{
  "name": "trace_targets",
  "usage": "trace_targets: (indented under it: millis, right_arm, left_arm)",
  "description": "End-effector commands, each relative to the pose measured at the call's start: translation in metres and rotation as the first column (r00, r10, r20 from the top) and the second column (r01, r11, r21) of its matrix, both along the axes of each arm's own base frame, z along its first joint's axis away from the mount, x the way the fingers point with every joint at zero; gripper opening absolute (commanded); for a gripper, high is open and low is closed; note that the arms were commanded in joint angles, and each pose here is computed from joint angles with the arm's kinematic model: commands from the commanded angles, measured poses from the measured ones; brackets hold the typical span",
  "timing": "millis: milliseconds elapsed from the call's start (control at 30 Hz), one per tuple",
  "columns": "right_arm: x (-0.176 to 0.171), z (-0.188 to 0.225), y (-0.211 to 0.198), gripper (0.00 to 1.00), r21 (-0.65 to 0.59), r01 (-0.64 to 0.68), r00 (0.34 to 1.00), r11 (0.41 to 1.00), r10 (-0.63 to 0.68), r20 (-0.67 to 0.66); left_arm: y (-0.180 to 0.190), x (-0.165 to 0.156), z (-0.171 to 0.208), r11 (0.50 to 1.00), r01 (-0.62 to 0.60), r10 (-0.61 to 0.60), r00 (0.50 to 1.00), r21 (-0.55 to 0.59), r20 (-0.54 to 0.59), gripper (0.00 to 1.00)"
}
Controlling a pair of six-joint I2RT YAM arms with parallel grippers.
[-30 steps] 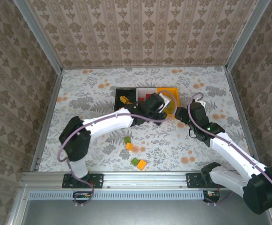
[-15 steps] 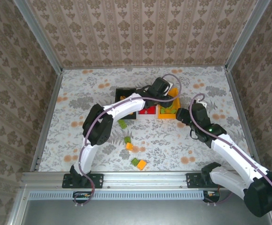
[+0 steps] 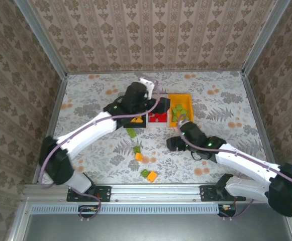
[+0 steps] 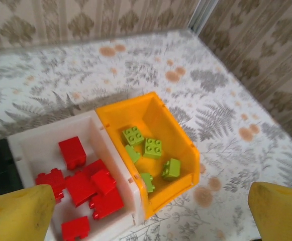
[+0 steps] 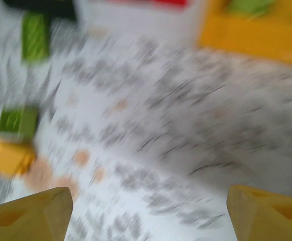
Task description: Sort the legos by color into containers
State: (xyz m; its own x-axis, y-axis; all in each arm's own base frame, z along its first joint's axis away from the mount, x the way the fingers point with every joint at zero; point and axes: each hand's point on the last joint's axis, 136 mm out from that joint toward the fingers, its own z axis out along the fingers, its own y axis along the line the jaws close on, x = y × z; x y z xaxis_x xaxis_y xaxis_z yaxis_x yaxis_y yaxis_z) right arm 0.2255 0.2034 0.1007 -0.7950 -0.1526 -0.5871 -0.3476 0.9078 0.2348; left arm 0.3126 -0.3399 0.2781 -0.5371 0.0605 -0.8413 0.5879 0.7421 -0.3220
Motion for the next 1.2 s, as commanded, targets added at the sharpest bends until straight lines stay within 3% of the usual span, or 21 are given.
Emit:
trace_targets:
  millis: [0,33,100,167,400,533,667,867,1067,1167]
  right_arm:
    - [-0.035,-0.011,0.029,0.82,-0.082,-0.216,0.975,0.973,0.211,-0.071]
    - [-0.044,-0.015,0.036,0.82,-0.105,-0.264,0.963,0.959,0.256,-0.085]
    - [-0.064,-0.021,0.052,0.95,-0.134,-0.355,0.933,0.925,0.343,-0.107]
    - [-0.08,-0.025,0.065,0.99,-0.163,-0.43,0.902,0.888,0.414,-0.124]
    - [-0.117,-0.04,0.093,0.99,-0.213,-0.595,0.803,0.775,0.565,-0.187]
    - [-0.118,-0.056,0.095,0.97,-0.299,-0.617,0.787,0.728,0.578,-0.217]
    - [-0.112,-0.065,0.1,0.93,-0.342,-0.604,0.796,0.72,0.566,-0.215]
    - [-0.1,-0.076,0.102,0.79,-0.389,-0.57,0.82,0.723,0.531,-0.214]
    - [-0.091,-0.081,0.093,0.48,-0.396,-0.537,0.843,0.745,0.492,-0.217]
    - [-0.079,-0.077,0.082,0.39,-0.406,-0.486,0.873,0.774,0.448,-0.192]
  left_arm:
    - [0.04,-0.017,-0.012,0.995,-0.097,0.097,0.995,0.017,-0.018,1.0]
    - [0.051,-0.023,-0.013,0.993,-0.116,0.116,0.993,0.019,-0.014,1.0]
    - [0.079,-0.034,-0.015,0.985,-0.171,0.171,0.985,0.028,-0.013,1.0]
    - [0.1,-0.043,-0.014,0.978,-0.207,0.207,0.978,0.017,-0.012,1.0]
    - [0.145,-0.061,-0.024,0.958,-0.287,0.287,0.957,0.008,-0.035,1.0]
    - [0.157,-0.063,-0.029,0.947,-0.32,0.321,0.946,0.022,-0.039,1.0]
    - [0.166,-0.064,-0.032,0.94,-0.341,0.342,0.939,0.03,-0.039,1.0]
    - [0.173,-0.065,-0.036,0.935,-0.354,0.355,0.934,0.036,-0.039,1.0]
    - [0.175,-0.067,-0.038,0.936,-0.35,0.352,0.935,0.041,-0.042,1.0]
    - [0.176,-0.067,-0.04,0.935,-0.352,0.354,0.934,0.044,-0.042,1.0]
